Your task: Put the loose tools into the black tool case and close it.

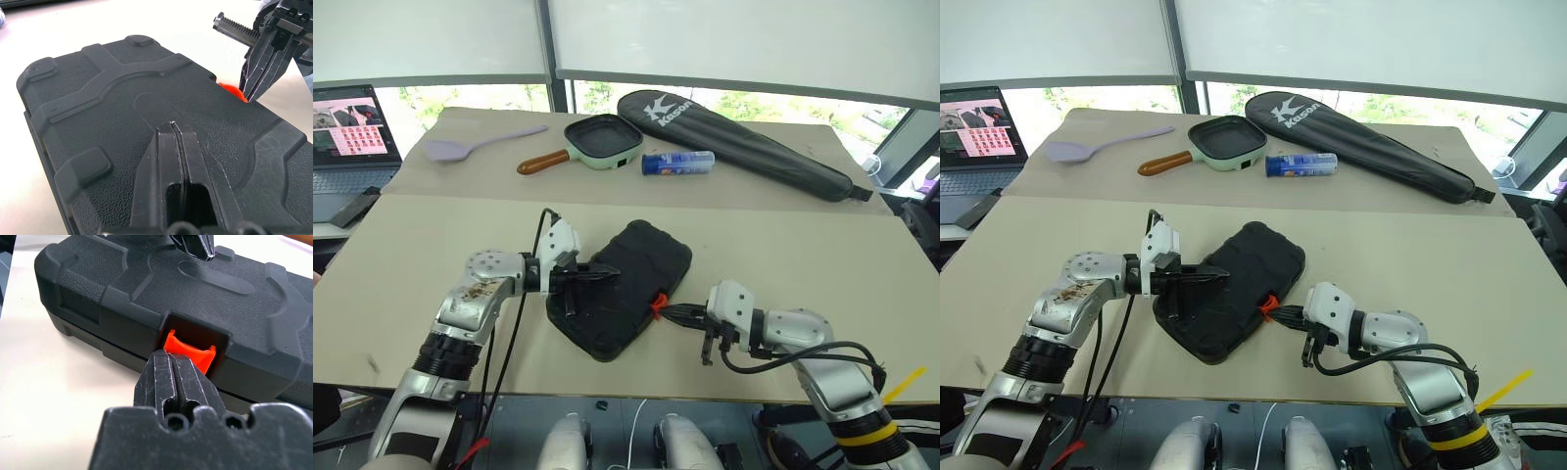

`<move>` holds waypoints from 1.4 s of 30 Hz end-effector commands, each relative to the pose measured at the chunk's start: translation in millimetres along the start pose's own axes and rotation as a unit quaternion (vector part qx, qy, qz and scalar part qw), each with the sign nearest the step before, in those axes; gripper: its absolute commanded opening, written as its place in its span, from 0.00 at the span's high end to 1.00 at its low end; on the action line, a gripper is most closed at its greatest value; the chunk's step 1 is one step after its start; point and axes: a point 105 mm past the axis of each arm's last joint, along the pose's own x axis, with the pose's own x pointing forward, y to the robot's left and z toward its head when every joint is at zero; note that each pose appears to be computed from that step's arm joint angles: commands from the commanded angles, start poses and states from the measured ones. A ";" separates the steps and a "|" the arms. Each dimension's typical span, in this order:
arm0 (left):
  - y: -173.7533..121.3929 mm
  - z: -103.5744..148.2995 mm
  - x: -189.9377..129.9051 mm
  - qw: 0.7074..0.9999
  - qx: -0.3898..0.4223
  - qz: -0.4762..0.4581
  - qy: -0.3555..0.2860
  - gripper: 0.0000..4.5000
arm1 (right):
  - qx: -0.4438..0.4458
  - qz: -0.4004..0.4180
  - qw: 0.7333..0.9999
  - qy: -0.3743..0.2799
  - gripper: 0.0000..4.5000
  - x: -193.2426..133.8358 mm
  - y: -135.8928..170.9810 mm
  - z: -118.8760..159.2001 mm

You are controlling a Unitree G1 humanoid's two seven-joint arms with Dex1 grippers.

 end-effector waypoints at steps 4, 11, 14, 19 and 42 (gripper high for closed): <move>-7.4 -19.1 3.6 0.999 -0.032 -0.011 0.028 0.99 | -0.007 0.000 1.000 0.024 1.00 -1.0 -3.7 -3.6; -6.1 -27.8 7.4 0.998 -0.035 -0.002 0.057 0.99 | -0.011 0.002 1.000 0.015 1.00 9.4 -5.4 0.5; -9.3 -32.4 12.3 0.997 -0.043 -0.009 0.071 0.99 | -0.013 0.002 1.000 0.008 1.00 13.5 -7.5 3.7; -20.4 -41.6 16.0 0.993 -0.067 -0.032 0.096 0.99 | -0.019 0.004 1.000 0.007 1.00 21.8 -12.2 3.8; -6.1 -13.4 -76.8 0.991 0.008 0.130 -0.021 0.43 | -0.023 0.008 1.000 0.015 0.58 -46.6 -19.8 -1.5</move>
